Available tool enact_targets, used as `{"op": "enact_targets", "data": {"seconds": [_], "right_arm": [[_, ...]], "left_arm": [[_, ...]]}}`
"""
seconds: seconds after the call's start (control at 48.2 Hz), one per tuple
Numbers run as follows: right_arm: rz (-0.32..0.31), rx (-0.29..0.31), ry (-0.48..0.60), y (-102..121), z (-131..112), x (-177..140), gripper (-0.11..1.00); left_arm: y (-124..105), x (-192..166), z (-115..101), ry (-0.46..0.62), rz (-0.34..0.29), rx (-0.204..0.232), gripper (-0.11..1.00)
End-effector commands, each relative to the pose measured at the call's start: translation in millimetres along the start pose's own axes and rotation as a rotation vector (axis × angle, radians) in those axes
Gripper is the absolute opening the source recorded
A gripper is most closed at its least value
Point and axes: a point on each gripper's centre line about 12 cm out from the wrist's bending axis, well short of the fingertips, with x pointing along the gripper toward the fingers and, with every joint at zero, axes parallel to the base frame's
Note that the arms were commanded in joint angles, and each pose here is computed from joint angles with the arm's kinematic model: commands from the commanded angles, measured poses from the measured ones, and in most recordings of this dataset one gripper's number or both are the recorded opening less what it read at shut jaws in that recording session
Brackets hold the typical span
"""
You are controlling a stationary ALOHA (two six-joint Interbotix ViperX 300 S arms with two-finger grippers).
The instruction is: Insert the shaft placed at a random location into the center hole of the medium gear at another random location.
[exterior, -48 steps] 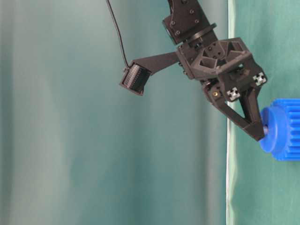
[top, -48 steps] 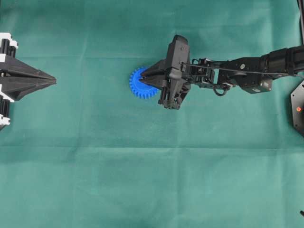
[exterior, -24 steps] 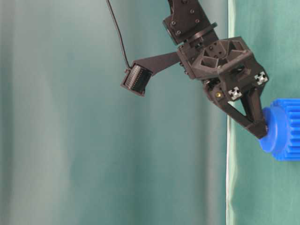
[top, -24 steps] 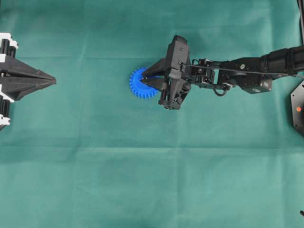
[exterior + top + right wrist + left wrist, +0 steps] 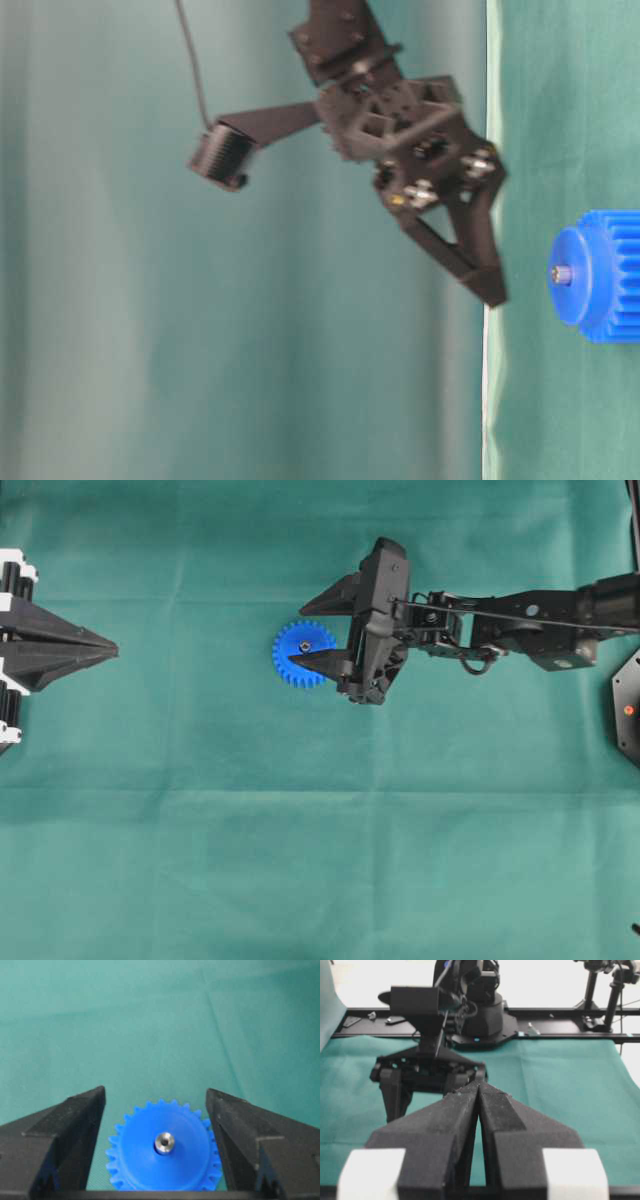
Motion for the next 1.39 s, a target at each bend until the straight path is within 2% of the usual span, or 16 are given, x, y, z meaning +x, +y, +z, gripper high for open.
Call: {"op": "enact_targets", "data": {"seconds": [0.0,0.145,0.436,1.037,1.369], "right_arm": [[0.006,-0.011,-0.049,2,23,-12,0.80],[0.009,-0.012,-0.060,2,33,-21,0.80],[0.007,-0.006,-0.043,1,22,-34,0.80],[0.001,0.007,-0.116,-5,-5,-127,0.80],[-0.001,0.019,-0.133,-7,-10,-154,0.80]], "left_arm": [[0,2,5,-0.012,-0.002,0.001,0.00],[0,2,4,-0.011,-0.002,0.000,0.00],[0,2,3,-0.005,-0.002,0.000,0.00],[0,2,3,0.000,-0.002,0.000,0.00],[0,2,4,-0.005,-0.002,0.000,0.00]]}}
